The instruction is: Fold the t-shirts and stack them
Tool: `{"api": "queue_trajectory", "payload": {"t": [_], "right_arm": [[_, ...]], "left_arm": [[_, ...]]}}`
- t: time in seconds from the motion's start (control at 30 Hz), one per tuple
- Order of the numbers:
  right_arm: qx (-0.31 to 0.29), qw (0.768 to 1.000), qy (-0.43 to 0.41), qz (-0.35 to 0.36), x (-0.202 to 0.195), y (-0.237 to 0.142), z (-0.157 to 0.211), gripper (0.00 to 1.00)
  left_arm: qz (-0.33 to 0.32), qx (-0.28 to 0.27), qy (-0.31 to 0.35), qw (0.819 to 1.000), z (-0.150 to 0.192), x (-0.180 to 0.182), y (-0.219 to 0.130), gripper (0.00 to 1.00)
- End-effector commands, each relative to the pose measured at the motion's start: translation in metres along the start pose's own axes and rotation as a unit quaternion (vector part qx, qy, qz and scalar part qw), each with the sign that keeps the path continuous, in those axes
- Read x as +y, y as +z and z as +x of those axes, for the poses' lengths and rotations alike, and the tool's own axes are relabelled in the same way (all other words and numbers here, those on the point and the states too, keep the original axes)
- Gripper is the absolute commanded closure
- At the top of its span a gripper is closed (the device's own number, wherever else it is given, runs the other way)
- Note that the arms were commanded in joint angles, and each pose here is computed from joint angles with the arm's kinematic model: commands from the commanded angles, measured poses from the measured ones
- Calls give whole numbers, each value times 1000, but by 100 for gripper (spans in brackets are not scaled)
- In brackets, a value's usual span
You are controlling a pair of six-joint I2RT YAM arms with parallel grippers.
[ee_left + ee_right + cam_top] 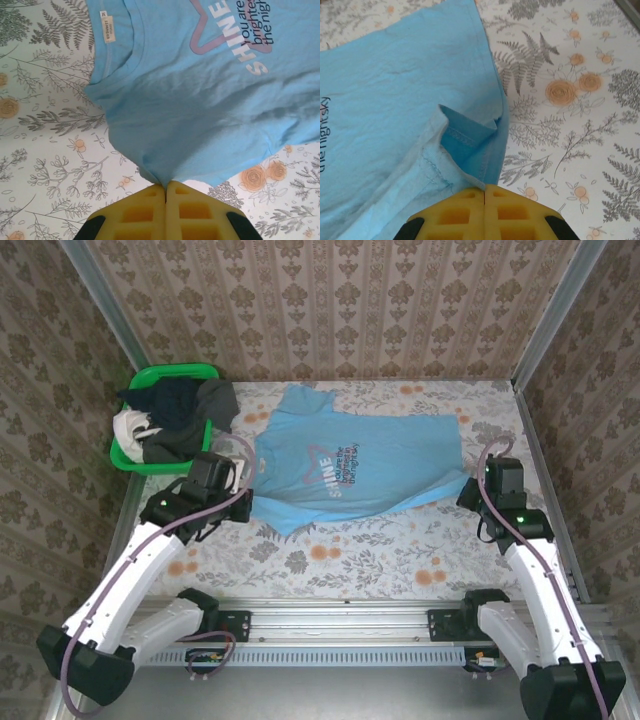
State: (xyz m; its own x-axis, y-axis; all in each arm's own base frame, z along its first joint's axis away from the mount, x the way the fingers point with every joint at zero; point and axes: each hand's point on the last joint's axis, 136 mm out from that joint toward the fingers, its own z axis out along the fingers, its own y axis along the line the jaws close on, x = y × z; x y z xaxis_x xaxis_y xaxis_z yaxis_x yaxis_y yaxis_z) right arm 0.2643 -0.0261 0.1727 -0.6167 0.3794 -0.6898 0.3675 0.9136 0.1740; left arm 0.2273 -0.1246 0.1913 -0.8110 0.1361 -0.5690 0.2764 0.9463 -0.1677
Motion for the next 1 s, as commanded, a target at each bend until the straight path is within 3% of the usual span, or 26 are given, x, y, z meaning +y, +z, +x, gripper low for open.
{"api": "queue_trajectory", "payload": {"t": [0.0, 0.43, 0.73, 0.97], "right_arm": [[23, 1000, 13, 17, -4, 14, 11, 100], [31, 993, 4, 113, -20, 77, -8, 100], [79, 984, -31, 157, -27, 110, -7, 100], [96, 981, -34, 165, -25, 127, -7, 100]], "left_arm": [[-20, 3, 10, 1000, -17, 4, 15, 100], [-31, 81, 48, 995, -119, 18, 126, 100], [-35, 154, 55, 986, -129, 31, 191, 100], [-38, 171, 52, 983, -128, 38, 206, 100]]}}
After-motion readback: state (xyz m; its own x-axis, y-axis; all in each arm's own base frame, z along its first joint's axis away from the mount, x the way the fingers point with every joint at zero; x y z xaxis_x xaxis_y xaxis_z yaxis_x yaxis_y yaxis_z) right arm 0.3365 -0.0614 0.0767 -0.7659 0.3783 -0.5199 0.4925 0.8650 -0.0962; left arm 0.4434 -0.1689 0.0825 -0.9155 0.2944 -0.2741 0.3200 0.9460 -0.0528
